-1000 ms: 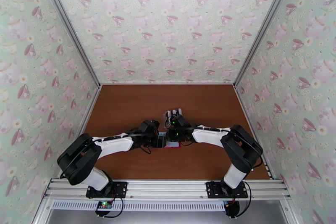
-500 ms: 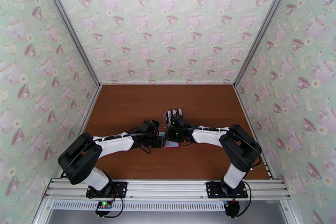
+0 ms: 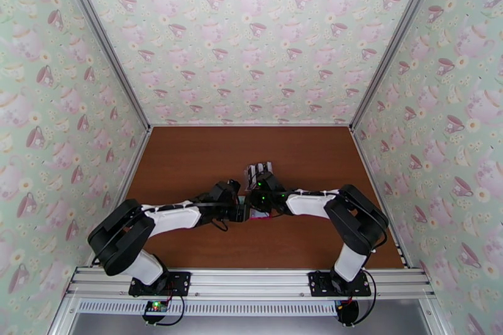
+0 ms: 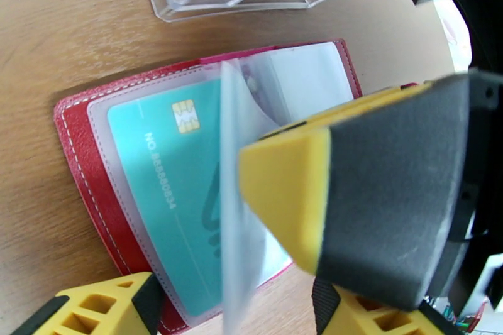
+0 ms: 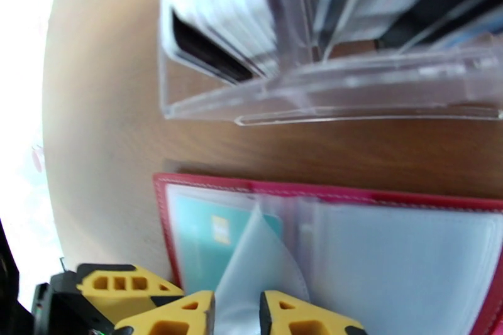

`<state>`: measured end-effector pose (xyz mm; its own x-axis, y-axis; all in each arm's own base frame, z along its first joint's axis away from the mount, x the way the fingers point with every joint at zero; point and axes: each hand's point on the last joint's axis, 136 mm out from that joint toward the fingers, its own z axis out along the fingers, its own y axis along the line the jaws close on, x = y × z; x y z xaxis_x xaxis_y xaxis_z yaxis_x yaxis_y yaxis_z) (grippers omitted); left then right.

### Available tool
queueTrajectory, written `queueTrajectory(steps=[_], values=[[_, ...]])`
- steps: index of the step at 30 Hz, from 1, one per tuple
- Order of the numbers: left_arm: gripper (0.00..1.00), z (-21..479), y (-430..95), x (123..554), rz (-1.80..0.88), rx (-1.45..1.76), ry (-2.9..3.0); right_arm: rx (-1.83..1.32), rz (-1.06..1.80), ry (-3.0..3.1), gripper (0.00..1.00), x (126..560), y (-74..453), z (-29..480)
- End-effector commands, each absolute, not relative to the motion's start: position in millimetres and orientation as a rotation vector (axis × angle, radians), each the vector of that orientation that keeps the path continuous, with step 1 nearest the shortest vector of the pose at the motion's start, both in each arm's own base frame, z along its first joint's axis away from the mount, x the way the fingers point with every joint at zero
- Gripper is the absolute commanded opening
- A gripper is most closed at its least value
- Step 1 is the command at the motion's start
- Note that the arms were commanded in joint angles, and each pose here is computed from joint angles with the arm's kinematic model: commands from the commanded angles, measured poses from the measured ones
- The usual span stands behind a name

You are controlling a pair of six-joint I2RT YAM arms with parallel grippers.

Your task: Put the credit cards into the card holder

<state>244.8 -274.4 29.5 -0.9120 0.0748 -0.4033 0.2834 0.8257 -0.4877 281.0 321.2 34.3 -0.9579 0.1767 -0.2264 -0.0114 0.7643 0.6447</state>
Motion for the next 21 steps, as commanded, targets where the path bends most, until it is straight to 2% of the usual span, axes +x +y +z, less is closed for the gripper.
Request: queueTrajectory(steps=[1,7,14,21], values=[[0.69,-27,-232,209,-0.515,0.274,2.874,0.191,1.004,2.739,0.26,271,321,22],[0.58,-33,-219,209,-0.402,0.268,2.901,0.175,0.983,2.688,0.27,279,310,47],[0.52,-33,-217,212,-0.367,0.263,2.903,0.096,0.92,2.639,0.28,283,299,81],[0.44,-28,-217,216,-0.349,0.263,2.897,0.026,0.823,2.633,0.29,282,286,87]])
